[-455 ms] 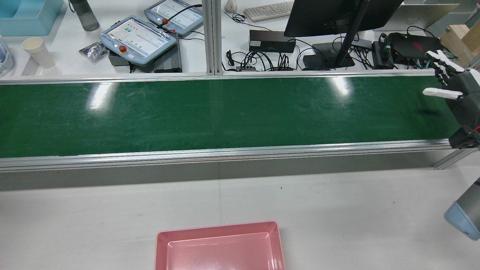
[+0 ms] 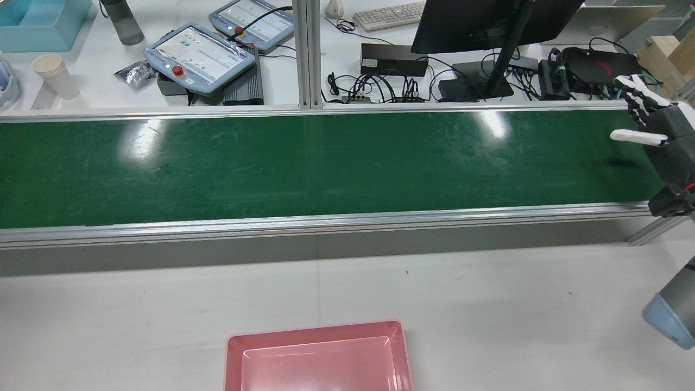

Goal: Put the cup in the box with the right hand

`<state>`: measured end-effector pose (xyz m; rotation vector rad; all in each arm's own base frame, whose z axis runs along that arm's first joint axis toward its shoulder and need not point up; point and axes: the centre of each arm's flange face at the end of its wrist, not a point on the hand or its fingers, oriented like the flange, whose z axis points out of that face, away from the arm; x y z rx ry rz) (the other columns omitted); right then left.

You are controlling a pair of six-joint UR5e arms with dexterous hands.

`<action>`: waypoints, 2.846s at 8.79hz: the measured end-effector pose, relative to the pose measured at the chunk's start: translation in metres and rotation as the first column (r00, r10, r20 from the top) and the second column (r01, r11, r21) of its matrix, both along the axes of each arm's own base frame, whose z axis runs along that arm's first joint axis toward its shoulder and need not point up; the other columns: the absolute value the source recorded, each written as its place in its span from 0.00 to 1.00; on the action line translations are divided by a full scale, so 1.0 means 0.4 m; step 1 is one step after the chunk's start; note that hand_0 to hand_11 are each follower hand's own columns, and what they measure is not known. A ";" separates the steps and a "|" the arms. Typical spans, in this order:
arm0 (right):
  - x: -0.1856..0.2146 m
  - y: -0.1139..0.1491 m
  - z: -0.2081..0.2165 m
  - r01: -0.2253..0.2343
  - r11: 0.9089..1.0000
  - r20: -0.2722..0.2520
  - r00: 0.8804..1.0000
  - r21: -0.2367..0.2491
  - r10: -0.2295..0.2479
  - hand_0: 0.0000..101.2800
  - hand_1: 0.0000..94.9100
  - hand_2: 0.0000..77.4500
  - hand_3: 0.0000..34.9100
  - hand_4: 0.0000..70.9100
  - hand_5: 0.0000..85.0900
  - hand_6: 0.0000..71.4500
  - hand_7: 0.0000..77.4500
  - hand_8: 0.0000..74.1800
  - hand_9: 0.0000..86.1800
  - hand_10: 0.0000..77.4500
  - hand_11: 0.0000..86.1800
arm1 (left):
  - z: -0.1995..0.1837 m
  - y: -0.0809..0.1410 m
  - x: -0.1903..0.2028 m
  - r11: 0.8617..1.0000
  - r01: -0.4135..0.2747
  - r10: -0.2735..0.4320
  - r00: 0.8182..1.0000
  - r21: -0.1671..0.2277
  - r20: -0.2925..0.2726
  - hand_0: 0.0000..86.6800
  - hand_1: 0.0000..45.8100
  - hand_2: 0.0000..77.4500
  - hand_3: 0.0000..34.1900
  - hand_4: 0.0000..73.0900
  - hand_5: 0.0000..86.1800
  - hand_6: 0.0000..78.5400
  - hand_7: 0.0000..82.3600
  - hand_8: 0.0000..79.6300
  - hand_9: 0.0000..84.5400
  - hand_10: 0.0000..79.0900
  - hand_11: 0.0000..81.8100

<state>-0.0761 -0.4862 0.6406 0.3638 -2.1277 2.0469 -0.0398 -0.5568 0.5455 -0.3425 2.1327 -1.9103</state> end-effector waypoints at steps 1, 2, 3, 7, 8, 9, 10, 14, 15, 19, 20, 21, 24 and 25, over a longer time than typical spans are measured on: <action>-0.005 0.001 0.008 0.002 1.000 -0.004 1.000 -0.005 -0.002 0.51 0.18 0.01 0.18 0.00 0.08 0.03 0.08 0.08 0.08 0.01 0.03 | 0.000 0.000 0.000 1.000 0.000 0.000 1.000 0.000 0.000 0.00 0.01 0.01 0.00 0.01 0.01 0.00 0.00 0.00 0.00 0.00 0.00; -0.007 0.002 0.013 0.003 1.000 -0.005 1.000 -0.009 -0.003 0.51 0.18 0.01 0.18 0.00 0.08 0.04 0.08 0.08 0.08 0.01 0.03 | 0.000 0.000 0.000 1.000 0.000 0.000 1.000 0.000 0.000 0.00 0.01 0.01 0.00 0.01 0.01 0.00 0.00 0.00 0.00 0.00 0.00; -0.008 0.002 0.015 0.003 1.000 -0.005 1.000 -0.011 -0.003 0.51 0.18 0.01 0.18 0.00 0.08 0.04 0.08 0.08 0.08 0.01 0.05 | 0.000 0.000 0.000 1.000 0.000 0.000 1.000 0.000 0.000 0.00 0.01 0.01 0.00 0.01 0.01 0.00 0.00 0.00 0.00 0.00 0.00; -0.010 0.001 0.015 0.004 1.000 -0.005 1.000 -0.011 -0.005 0.51 0.18 0.01 0.19 0.00 0.08 0.04 0.06 0.08 0.08 0.01 0.04 | 0.000 0.000 0.000 1.000 0.000 0.000 1.000 0.000 0.000 0.00 0.01 0.01 0.00 0.01 0.00 0.00 0.00 0.00 0.00 0.00 0.00; -0.011 0.000 0.015 0.005 1.000 -0.004 1.000 -0.010 -0.005 0.51 0.18 0.01 0.19 0.00 0.08 0.04 0.06 0.08 0.08 0.01 0.04 | 0.000 0.000 0.000 1.000 0.000 0.000 1.000 0.000 0.000 0.00 0.01 0.01 0.00 0.01 0.00 0.00 0.00 0.00 0.00 0.00 0.00; -0.013 -0.002 0.013 0.005 1.000 -0.004 1.000 -0.009 -0.005 0.51 0.18 0.01 0.19 0.00 0.08 0.03 0.06 0.08 0.08 0.01 0.04 | 0.000 0.000 0.000 1.000 0.000 0.000 1.000 0.000 0.000 0.00 0.01 0.01 0.00 0.01 0.00 0.00 0.00 0.00 0.00 0.00 0.00; -0.014 -0.003 0.012 0.006 1.000 -0.003 1.000 -0.008 -0.006 0.51 0.18 0.01 0.19 0.00 0.08 0.03 0.07 0.08 0.08 0.01 0.04 | 0.000 0.000 0.000 1.000 0.000 0.000 1.000 0.000 0.000 0.00 0.01 0.01 0.00 0.01 0.00 0.00 0.00 0.00 0.00 0.00 0.00; -0.016 -0.004 0.012 0.007 1.000 -0.004 1.000 -0.008 -0.007 0.51 0.18 0.01 0.18 0.00 0.08 0.03 0.07 0.08 0.08 0.01 0.04 | 0.000 0.000 0.000 1.000 0.000 0.000 1.000 0.000 0.000 0.00 0.01 0.01 0.00 0.01 0.00 0.00 0.00 0.00 0.00 0.00 0.00; -0.017 -0.004 0.012 0.008 1.000 -0.004 1.000 -0.008 -0.008 0.51 0.18 0.01 0.18 0.00 0.08 0.04 0.07 0.08 0.08 0.01 0.04 | 0.000 0.000 0.000 1.000 0.000 0.000 1.000 0.000 0.000 0.00 0.01 0.01 0.00 0.01 0.00 0.00 0.00 0.00 0.00 0.00 0.00; -0.029 -0.011 0.001 0.013 1.000 -0.001 1.000 0.000 -0.013 0.51 0.19 0.01 0.16 0.00 0.08 0.03 0.08 0.08 0.08 0.01 0.04 | 0.000 0.000 0.000 1.000 0.000 0.000 1.000 0.000 0.000 0.00 0.01 0.01 0.00 0.01 0.00 0.00 0.00 0.00 0.00 0.00 0.00; -0.035 -0.013 -0.005 0.015 1.000 0.001 1.000 0.004 -0.015 0.51 0.20 0.01 0.16 0.00 0.08 0.03 0.09 0.08 0.08 0.01 0.04 | 0.000 0.000 0.000 1.000 0.000 0.000 1.000 0.000 0.000 0.00 0.01 0.01 0.00 0.01 0.01 0.00 0.00 0.00 0.00 0.00 0.00; -0.040 -0.014 -0.010 0.018 1.000 0.004 1.000 0.008 -0.018 0.51 0.19 0.01 0.16 0.00 0.08 0.03 0.11 0.08 0.08 0.01 0.04 | 0.000 0.000 0.000 1.000 0.000 0.000 1.000 -0.001 0.000 0.00 0.01 0.01 0.00 0.01 0.01 0.00 0.00 0.00 0.00 0.00 0.00; -0.069 -0.012 -0.029 0.036 0.999 0.010 0.999 0.020 -0.037 0.51 0.19 0.01 0.20 0.00 0.08 0.03 0.07 0.08 0.08 0.01 0.04 | 0.000 0.000 0.000 1.000 0.000 0.000 1.000 0.000 0.000 0.00 0.01 0.01 0.00 0.01 0.01 0.00 0.00 0.00 0.00 0.00 0.00; -0.085 -0.014 -0.046 0.040 0.999 0.015 0.999 0.030 -0.041 0.51 0.19 0.01 0.19 0.00 0.08 0.03 0.06 0.08 0.08 0.01 0.04 | 0.000 0.000 0.000 1.000 0.000 0.000 1.000 0.000 0.000 0.00 0.01 0.01 0.00 0.01 0.01 0.00 0.00 0.00 0.00 0.00 0.00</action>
